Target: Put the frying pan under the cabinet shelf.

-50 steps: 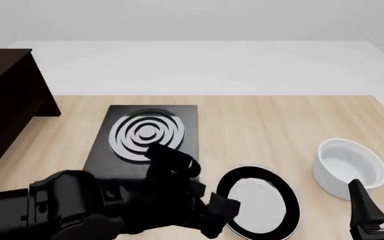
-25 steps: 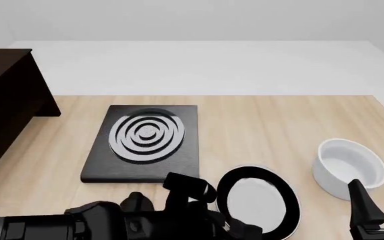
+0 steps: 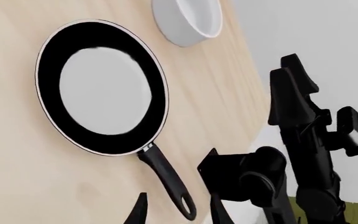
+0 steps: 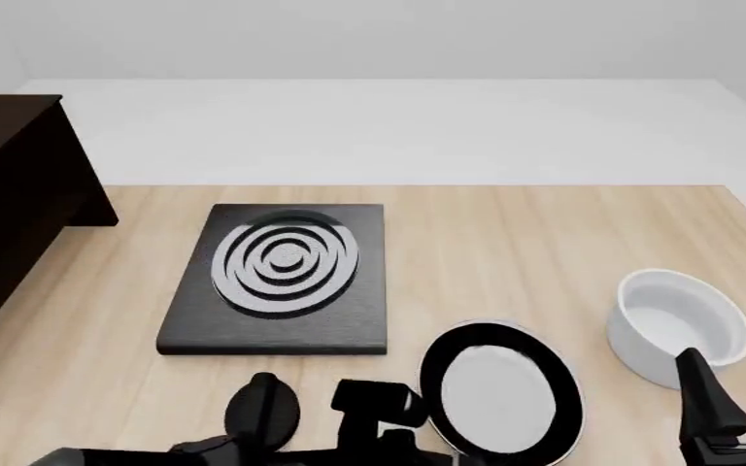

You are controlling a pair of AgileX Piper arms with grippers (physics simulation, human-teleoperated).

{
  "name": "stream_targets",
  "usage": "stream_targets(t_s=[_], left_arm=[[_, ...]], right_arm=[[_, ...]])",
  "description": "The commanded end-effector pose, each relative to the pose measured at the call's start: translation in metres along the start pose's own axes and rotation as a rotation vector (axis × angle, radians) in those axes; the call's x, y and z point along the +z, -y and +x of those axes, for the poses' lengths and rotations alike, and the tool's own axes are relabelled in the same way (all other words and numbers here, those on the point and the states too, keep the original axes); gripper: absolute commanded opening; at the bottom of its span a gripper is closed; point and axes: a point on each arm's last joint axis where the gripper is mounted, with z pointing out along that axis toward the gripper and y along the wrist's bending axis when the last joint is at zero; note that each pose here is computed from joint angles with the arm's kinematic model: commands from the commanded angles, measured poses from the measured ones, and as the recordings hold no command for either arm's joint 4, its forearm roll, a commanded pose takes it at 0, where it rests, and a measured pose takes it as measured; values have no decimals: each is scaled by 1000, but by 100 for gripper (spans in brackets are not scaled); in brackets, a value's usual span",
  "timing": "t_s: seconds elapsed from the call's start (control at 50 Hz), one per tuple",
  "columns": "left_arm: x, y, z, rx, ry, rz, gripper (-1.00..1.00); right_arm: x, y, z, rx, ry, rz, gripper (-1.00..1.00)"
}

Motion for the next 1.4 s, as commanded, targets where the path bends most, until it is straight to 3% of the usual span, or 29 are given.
stream_targets(t_s=[0.02, 0.38, 0.76, 1.4], left_arm=[[8, -4, 17, -47, -23, 25, 100], [21, -19, 32, -140, -22, 45, 100], [40, -27, 40, -164, -31, 35, 100], [65, -20, 54, -162, -61, 57, 100]], right_arm=[[0, 0, 0, 6, -3, 0, 100], [0, 0, 1, 17, -11, 0, 100], [1, 0, 1, 32, -16, 4, 100], [3, 0, 1, 45, -22, 7, 100]])
